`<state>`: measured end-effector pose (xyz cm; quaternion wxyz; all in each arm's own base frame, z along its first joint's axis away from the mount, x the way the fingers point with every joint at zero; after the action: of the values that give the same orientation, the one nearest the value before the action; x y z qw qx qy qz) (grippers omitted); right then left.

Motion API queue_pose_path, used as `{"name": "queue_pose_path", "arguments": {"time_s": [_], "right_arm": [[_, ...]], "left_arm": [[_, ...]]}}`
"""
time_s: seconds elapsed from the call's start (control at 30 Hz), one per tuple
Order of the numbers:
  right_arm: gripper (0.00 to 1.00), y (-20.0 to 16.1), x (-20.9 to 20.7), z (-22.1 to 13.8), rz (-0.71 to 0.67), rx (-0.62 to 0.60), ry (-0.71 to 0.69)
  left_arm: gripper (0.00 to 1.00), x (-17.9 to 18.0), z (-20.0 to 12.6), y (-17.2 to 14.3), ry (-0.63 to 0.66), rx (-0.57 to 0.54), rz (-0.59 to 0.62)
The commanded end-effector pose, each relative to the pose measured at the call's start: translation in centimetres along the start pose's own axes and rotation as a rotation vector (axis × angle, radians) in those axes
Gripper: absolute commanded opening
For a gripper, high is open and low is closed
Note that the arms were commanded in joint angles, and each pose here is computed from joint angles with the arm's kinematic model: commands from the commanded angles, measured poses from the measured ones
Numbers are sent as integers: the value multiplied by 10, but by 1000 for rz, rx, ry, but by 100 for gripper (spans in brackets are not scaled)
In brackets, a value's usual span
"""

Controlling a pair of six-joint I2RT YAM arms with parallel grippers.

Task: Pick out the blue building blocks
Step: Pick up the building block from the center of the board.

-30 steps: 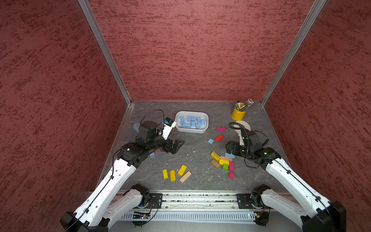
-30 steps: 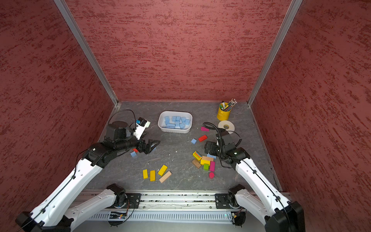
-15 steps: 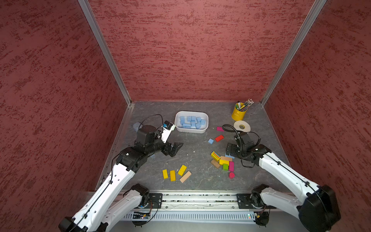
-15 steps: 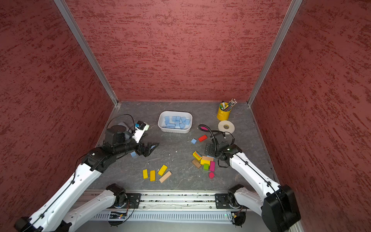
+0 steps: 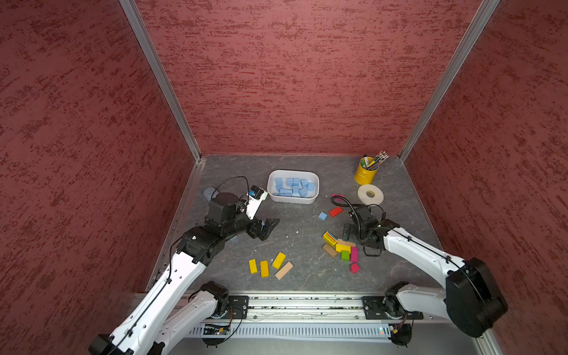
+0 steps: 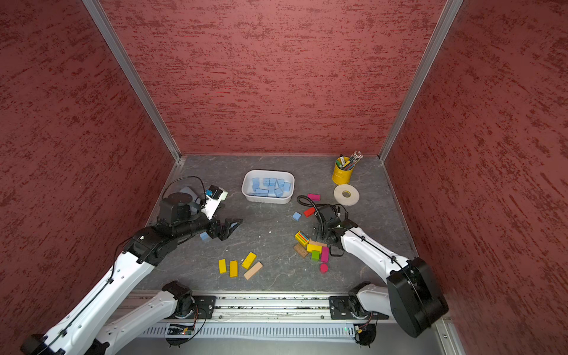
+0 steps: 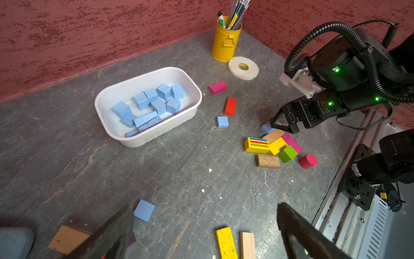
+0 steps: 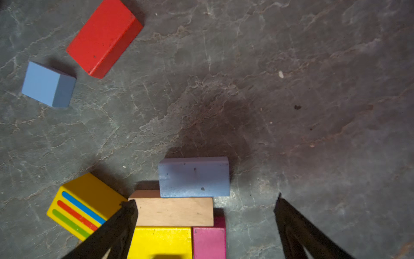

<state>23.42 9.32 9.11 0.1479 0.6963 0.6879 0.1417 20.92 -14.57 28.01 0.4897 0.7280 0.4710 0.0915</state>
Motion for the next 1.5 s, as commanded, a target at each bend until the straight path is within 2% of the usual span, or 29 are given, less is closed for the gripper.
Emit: {"name": "queue_pose_path", "arguments": {"time_s": [0.0, 0.33, 0.87, 1.3, 1.47], "right_arm": [[95, 4, -1, 5, 17, -38, -32], [90, 2, 5, 19, -5, -15, -39], [76, -7, 6, 33, -27, 24, -73], [52, -4, 8, 32, -32, 9, -87], [48, 10, 9, 20, -26, -35, -86]], "left_arm": [[100, 0, -1, 1, 1, -15, 15], [100, 0, -1, 0, 2, -12, 14], [100, 0, -2, 0, 4, -14, 15], [99, 0, -3, 1, 10, -21, 16], [99, 1, -4, 0, 15, -25, 17]]}}
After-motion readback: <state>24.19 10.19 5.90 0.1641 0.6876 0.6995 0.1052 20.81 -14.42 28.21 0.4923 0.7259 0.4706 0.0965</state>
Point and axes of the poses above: each gripper's point midway between its finger pads, its own z axis out along the fingers, its own x axis along the line the jaws close on, y = z × x, the point moved 4 cm from there along -z, back along the fingers, and after that the axes turned 14 degrees about -z, right-handed, at the moved point
